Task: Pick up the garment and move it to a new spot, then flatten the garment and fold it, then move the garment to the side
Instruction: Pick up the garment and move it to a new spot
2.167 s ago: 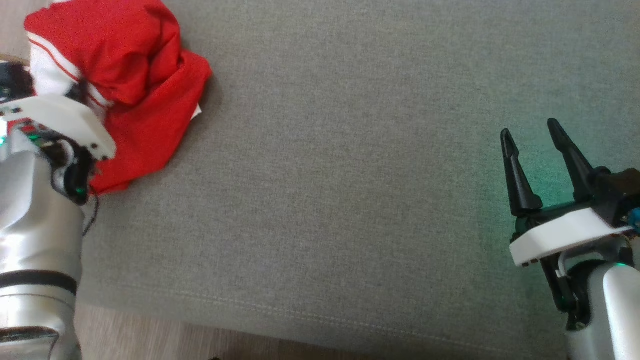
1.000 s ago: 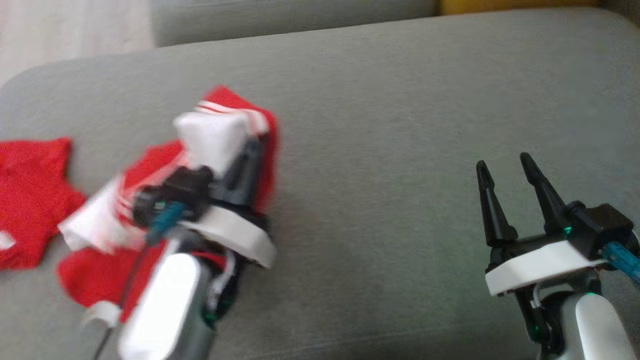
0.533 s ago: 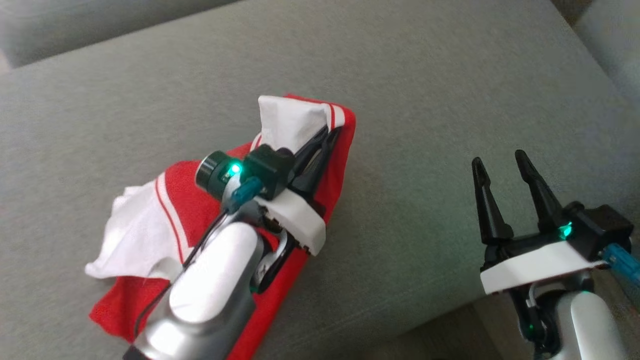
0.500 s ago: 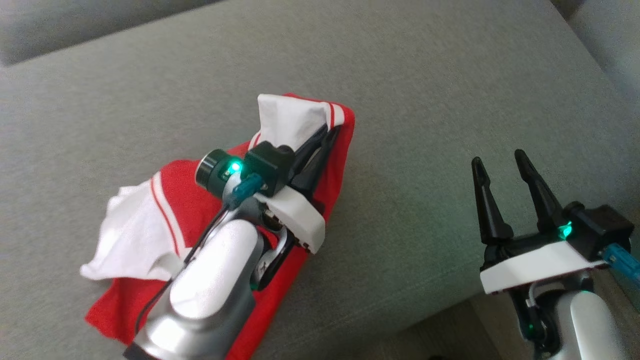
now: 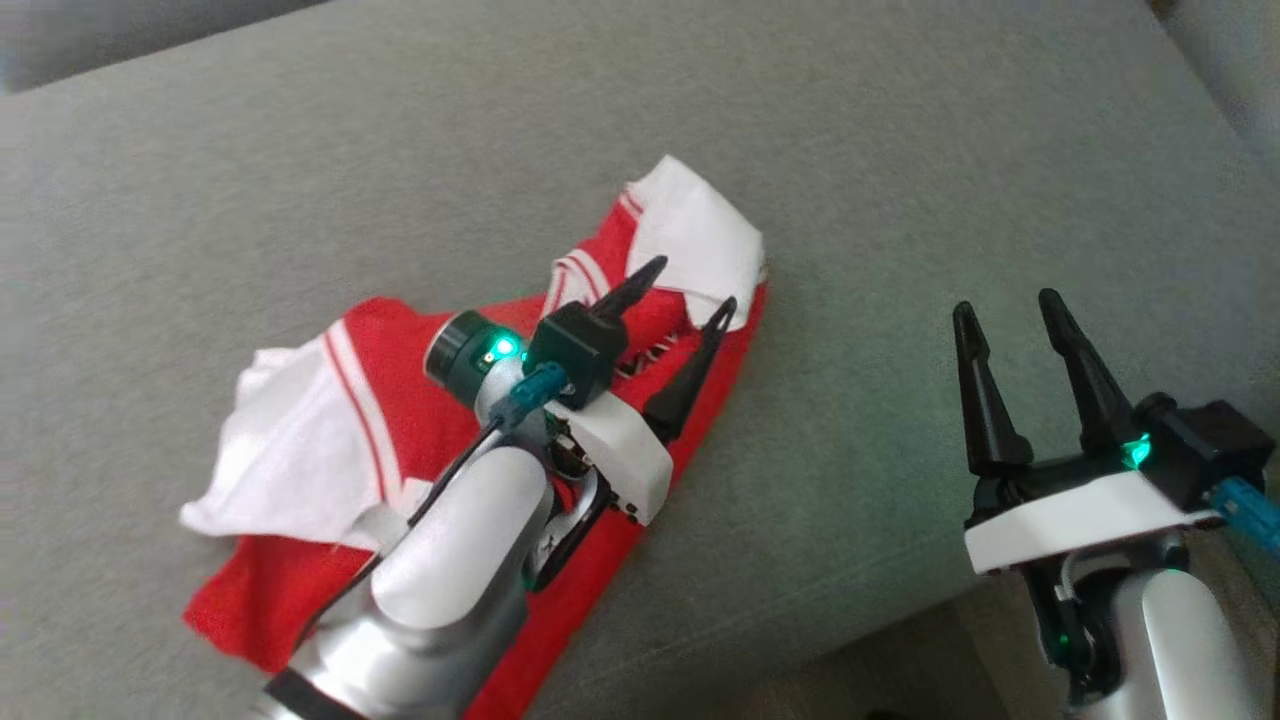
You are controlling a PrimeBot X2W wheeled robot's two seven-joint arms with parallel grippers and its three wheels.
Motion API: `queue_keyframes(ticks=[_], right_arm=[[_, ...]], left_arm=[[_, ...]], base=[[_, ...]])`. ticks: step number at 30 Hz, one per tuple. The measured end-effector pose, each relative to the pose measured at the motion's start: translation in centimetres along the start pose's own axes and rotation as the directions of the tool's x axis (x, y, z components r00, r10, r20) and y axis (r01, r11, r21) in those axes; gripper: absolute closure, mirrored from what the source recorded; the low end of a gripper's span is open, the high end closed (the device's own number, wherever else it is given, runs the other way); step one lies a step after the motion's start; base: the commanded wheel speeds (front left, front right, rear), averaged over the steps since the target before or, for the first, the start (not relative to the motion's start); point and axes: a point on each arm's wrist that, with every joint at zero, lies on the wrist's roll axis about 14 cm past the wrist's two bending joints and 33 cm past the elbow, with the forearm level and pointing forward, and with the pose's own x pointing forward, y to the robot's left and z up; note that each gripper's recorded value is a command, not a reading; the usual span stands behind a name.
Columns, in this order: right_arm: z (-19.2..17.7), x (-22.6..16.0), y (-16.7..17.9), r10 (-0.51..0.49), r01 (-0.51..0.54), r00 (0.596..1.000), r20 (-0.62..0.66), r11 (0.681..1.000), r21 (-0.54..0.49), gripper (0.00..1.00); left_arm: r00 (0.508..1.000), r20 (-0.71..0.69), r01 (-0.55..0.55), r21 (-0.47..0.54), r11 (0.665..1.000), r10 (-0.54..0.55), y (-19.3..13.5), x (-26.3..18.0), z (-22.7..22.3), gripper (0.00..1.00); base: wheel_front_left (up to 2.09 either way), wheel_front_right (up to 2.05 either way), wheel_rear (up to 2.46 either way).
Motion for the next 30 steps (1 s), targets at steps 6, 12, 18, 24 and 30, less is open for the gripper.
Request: queue_keyframes(ticks=[6,12,18,24,30], right_arm=[[0.6,0.9,2.1,0.070,-0.070,0.997,0.018,0.998,-0.005,0.00],[0.8,1.8,5.0,0.157,-0.157,0.987,0.017,0.988,-0.012,0.00],[1.0,2.5,7.4,0.226,-0.226,0.974,0.016,0.974,-0.023,0.00],[1.2,2.7,8.8,0.266,-0.266,0.964,0.015,0.964,-0.022,0.00],[0.1,1.4,8.7,0.267,-0.268,0.963,-0.018,0.963,-0.025,0.00]], left_arm=[[0.972,0.098,-0.218,0.023,0.976,0.215,4.6,-3.9,2.4,0.00],[0.857,0.127,-0.508,0.050,0.860,0.499,11.7,-11.2,3.3,0.00],[0.698,0.175,-0.708,0.024,0.705,0.695,15.6,-18.4,4.8,0.00],[0.602,0.187,-0.790,-0.001,0.613,0.776,16.6,-23.8,5.1,0.00],[0.622,0.182,-0.773,-0.007,0.634,0.761,15.0,-25.2,4.7,0.00]], base=[[0.00,0.00,0.00],[0.00,0.00,0.00],[0.00,0.00,0.00],[0.00,0.00,0.00],[0.00,0.00,0.00]])
